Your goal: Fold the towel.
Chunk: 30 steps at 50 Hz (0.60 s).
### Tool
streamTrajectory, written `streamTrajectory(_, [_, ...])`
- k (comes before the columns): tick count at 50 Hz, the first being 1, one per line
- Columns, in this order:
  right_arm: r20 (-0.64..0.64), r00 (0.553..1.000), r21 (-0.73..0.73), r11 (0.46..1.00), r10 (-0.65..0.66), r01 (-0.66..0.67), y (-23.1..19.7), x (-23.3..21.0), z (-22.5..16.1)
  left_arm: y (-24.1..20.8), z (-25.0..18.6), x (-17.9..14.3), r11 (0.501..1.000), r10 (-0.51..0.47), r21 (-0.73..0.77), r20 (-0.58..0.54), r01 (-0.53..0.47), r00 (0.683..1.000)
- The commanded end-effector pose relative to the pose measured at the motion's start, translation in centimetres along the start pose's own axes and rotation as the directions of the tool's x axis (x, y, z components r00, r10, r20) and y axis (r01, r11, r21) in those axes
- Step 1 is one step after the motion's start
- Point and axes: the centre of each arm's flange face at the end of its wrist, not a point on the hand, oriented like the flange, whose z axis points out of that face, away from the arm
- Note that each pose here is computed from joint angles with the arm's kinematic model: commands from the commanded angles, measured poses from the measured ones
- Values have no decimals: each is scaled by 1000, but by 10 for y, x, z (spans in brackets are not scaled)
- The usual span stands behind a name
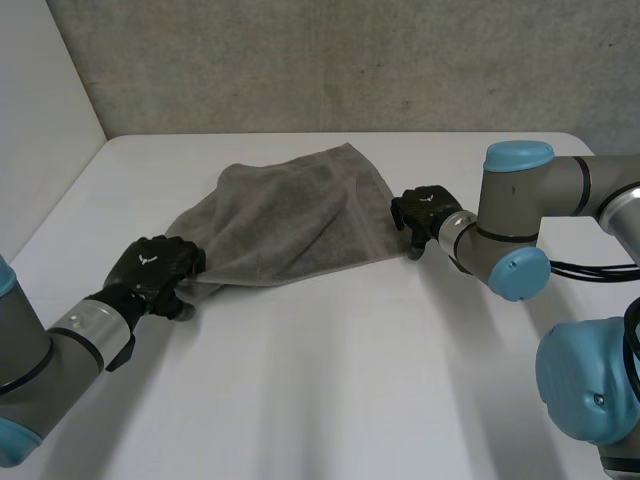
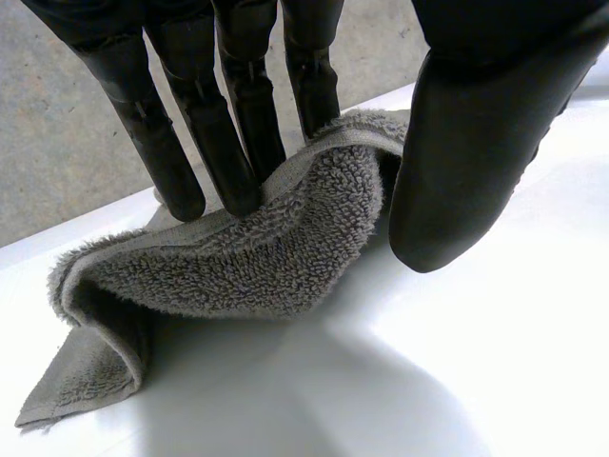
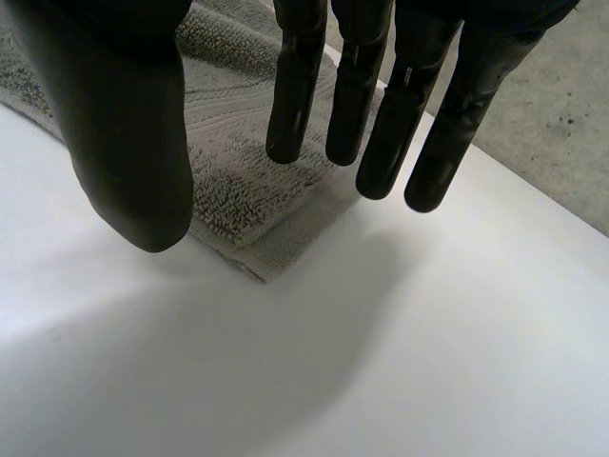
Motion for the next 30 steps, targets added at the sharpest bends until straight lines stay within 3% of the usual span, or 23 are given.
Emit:
streamTrajectory(1, [0,1000,-2,1000,6,-6,4,-1,3,0,0,0,1000,1,0,0,-1,1000])
streamTrajectory(30, [-63,998,49,999,16,-13,6,4,12,2,0,2,1000,-1,-7,-6,1,1000])
